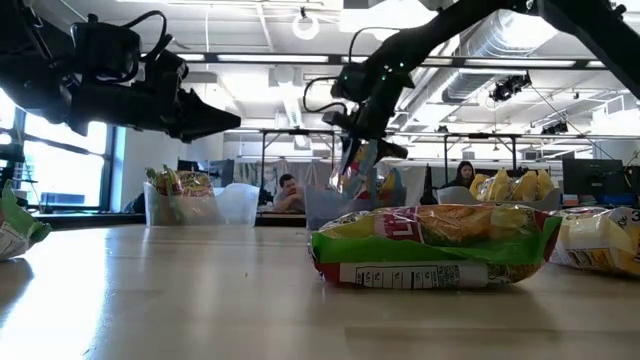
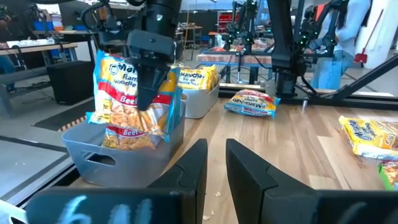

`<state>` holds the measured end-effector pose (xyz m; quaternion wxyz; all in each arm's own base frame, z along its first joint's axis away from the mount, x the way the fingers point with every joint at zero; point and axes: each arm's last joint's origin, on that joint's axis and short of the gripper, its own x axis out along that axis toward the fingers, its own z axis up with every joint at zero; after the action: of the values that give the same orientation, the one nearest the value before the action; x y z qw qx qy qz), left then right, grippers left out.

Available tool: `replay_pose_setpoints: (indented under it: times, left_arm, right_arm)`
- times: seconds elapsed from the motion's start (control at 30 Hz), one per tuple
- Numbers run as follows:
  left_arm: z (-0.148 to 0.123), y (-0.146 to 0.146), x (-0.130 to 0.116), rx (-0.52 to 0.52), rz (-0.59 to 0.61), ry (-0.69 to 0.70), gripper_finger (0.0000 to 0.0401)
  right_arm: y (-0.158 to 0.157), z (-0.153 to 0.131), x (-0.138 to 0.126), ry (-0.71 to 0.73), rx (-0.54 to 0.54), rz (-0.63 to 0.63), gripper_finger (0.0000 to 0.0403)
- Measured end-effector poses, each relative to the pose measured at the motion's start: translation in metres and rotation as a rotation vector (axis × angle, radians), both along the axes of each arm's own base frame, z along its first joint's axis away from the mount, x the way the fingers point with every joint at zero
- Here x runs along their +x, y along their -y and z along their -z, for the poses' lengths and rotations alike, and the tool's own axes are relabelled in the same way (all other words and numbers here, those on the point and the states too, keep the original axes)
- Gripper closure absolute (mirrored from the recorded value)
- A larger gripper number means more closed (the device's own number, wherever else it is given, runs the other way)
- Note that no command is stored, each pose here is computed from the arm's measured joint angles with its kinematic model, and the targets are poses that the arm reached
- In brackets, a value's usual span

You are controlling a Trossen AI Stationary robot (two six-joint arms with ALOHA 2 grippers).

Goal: Sort Maruchan noodles
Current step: Put the left blue noodle pack into the black bin

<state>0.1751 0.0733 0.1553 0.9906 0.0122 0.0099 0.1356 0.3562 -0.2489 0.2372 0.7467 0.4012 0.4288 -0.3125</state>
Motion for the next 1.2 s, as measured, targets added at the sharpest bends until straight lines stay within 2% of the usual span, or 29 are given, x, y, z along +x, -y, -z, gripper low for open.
replay_pose_setpoints:
  times: [0.23, 0.57, 0.97, 1.2]
  left_arm:
    - [-0.002, 0.0, 0.001, 0.002, 0.0, 0.007, 0.0353]
    - [-0.001, 0.0, 0.001, -0.015, 0.002, 0.01, 0.0353]
    - [-0.001, 0.0, 0.001, -0.022, 0.002, 0.012, 0.0353]
    - [-0.001, 0.0, 0.001, -0.022, 0.002, 0.012, 0.0353]
  right_arm:
    - [0.015, 0.012, -0.001, -0.018, 0.008, 0.013, 0.0276]
    - [0.017, 0.023, 0.003, -0.029, 0.003, -0.012, 0.0275]
    - [0.014, 0.023, 0.005, -0.042, -0.013, -0.041, 0.023]
    - [0.019, 0.0, 0.008, -0.05, -0.083, -0.021, 0.0199]
